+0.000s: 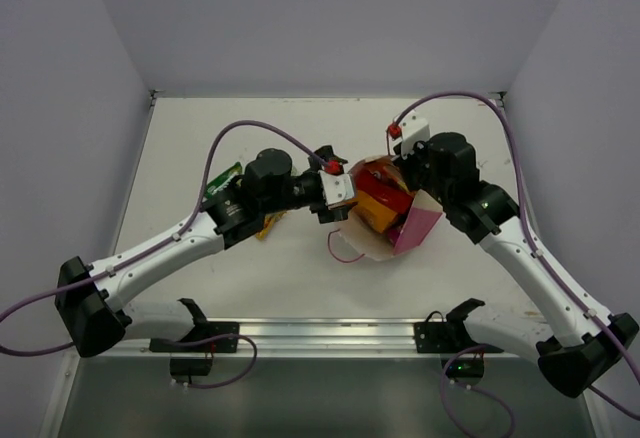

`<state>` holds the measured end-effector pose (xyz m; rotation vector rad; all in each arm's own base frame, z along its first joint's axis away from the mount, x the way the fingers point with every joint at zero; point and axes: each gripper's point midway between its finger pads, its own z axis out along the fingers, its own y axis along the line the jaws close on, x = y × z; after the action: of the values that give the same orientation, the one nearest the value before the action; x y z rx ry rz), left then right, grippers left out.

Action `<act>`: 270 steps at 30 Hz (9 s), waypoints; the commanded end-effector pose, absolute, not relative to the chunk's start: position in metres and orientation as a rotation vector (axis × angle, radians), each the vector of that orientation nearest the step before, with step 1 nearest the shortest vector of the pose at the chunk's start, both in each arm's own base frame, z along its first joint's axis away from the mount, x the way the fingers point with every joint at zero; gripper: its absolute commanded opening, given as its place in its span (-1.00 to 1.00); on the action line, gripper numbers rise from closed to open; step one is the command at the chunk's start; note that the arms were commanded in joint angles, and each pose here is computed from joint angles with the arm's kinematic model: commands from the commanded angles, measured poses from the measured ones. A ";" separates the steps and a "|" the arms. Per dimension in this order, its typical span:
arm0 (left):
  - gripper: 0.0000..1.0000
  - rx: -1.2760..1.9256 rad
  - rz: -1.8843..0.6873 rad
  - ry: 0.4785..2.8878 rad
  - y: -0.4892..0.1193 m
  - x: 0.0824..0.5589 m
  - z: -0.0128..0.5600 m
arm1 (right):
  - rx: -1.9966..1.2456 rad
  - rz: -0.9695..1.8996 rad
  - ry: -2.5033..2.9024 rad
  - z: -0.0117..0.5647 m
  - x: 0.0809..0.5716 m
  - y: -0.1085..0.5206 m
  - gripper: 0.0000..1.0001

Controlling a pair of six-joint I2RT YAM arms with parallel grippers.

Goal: Take the snacks out of the paper bag

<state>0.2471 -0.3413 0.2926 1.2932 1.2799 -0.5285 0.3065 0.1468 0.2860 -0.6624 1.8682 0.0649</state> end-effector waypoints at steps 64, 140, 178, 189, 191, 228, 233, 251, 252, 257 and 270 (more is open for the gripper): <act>-1.00 0.851 0.110 1.434 -0.194 0.356 0.338 | -0.439 -0.055 1.767 0.324 0.327 0.117 -1.00; -0.88 1.848 -0.457 0.983 -0.456 0.296 0.201 | -0.645 0.147 1.728 0.320 0.303 0.151 -1.00; -1.00 0.565 0.360 1.323 -0.137 0.357 0.462 | -0.366 -0.109 1.828 0.302 0.330 0.098 -1.00; -1.00 0.282 0.701 1.721 0.012 0.461 0.302 | -0.383 -0.039 1.832 0.302 0.327 0.108 -1.00; -1.00 0.281 0.677 1.787 0.014 0.475 0.267 | -0.385 -0.029 1.831 0.302 0.327 0.110 -1.00; 0.89 1.650 -0.434 1.057 -0.380 0.218 0.310 | -0.800 0.032 1.521 0.369 0.306 0.150 -1.00; 0.81 1.752 -0.450 1.009 -0.400 0.204 0.288 | -0.831 0.043 1.492 0.375 0.300 0.153 -1.00; 0.61 1.957 -0.255 1.072 -0.423 0.246 0.186 | -0.834 0.081 1.529 0.355 0.295 0.157 -1.00; 0.59 1.965 -0.260 1.073 -0.423 0.249 0.180 | -0.831 0.083 1.531 0.354 0.295 0.157 -1.00; 0.27 1.986 -0.259 1.112 -0.423 0.263 0.162 | -0.824 0.081 1.529 0.354 0.293 0.155 -1.00; -1.00 1.945 -0.376 1.092 -0.419 0.247 0.192 | -0.782 0.038 1.562 0.342 0.300 0.148 -1.00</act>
<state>0.2487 -0.4138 0.1337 2.0609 1.1724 -0.3357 0.2906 0.1494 0.2885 -0.9102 1.7372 0.0647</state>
